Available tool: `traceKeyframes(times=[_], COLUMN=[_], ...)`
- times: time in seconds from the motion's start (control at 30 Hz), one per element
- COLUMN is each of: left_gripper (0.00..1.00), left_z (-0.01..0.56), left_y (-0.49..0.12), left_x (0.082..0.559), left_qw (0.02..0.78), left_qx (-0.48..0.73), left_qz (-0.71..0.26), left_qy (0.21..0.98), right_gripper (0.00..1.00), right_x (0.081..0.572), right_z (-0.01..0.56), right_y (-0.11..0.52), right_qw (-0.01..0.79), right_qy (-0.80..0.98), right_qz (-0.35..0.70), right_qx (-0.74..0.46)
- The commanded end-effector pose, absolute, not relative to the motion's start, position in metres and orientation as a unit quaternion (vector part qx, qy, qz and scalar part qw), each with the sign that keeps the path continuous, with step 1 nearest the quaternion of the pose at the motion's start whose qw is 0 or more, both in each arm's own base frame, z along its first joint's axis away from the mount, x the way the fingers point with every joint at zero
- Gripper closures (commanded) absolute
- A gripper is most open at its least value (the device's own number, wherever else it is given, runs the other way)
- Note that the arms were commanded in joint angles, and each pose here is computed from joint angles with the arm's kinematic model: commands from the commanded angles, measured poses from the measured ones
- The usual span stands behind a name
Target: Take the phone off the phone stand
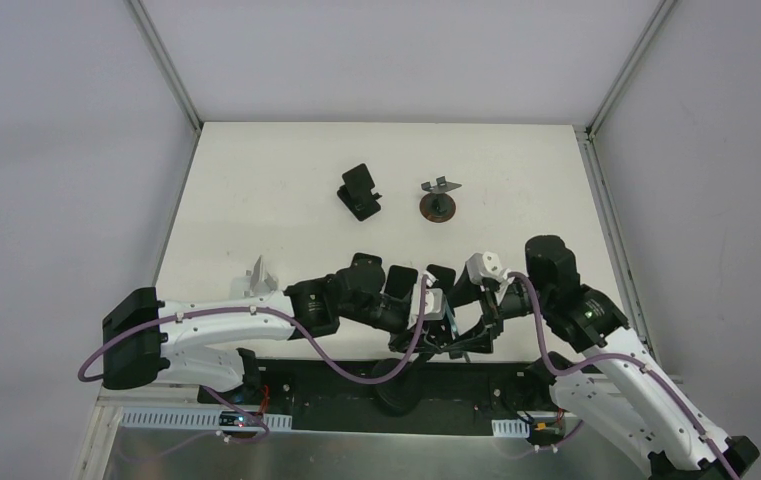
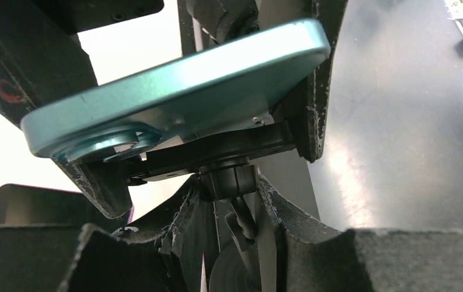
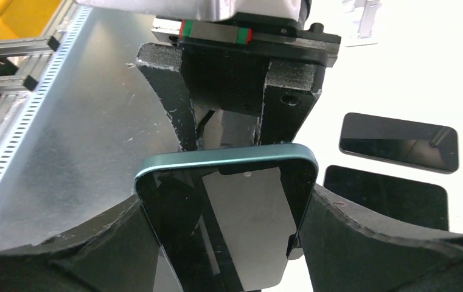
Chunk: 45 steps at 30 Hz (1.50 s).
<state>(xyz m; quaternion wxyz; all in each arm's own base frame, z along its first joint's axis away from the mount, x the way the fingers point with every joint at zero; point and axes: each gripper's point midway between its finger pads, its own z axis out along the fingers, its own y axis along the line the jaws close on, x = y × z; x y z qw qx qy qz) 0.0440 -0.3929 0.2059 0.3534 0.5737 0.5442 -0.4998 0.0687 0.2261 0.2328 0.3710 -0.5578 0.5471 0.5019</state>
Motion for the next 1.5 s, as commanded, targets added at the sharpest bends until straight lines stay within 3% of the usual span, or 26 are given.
traceKeyframes(times=[0.0,0.33,0.63,0.97,1.17,1.3,1.47], left_gripper=[1.00,1.00,1.00,1.00,1.00,1.00,1.00], left_z=[0.252,0.250,0.245,0.233,0.235,0.244,0.248], left_y=[-0.374,-0.377,-0.389,-0.375,-0.364,-0.350,-0.334], left_x=[-0.053,-0.047,0.014,0.044,0.052,0.062,0.080], left_qw=[0.258,0.271,0.374,0.401,0.416,0.445,0.477], left_qx=[0.643,0.637,0.581,0.550,0.517,0.487,0.453], left_qz=[-0.617,-0.609,-0.542,-0.512,-0.503,-0.490,-0.453], left_qy=[0.373,0.388,0.479,0.524,0.554,0.569,0.602], right_gripper=[1.00,1.00,1.00,1.00,1.00,1.00,1.00], right_x=[0.115,0.093,0.036,0.010,0.076,0.142,0.208], right_z=[0.235,0.254,0.292,0.313,0.327,0.326,0.285], right_y=[0.222,0.221,0.215,0.204,0.212,0.195,0.146], right_qw=[0.439,0.424,0.411,0.431,0.512,0.548,0.509], right_qy=[0.563,0.543,0.479,0.452,0.574,0.680,0.810], right_qz=[0.420,0.458,0.520,0.532,0.497,0.444,0.286], right_qx=[-0.561,-0.562,-0.576,-0.572,-0.402,-0.198,0.053])
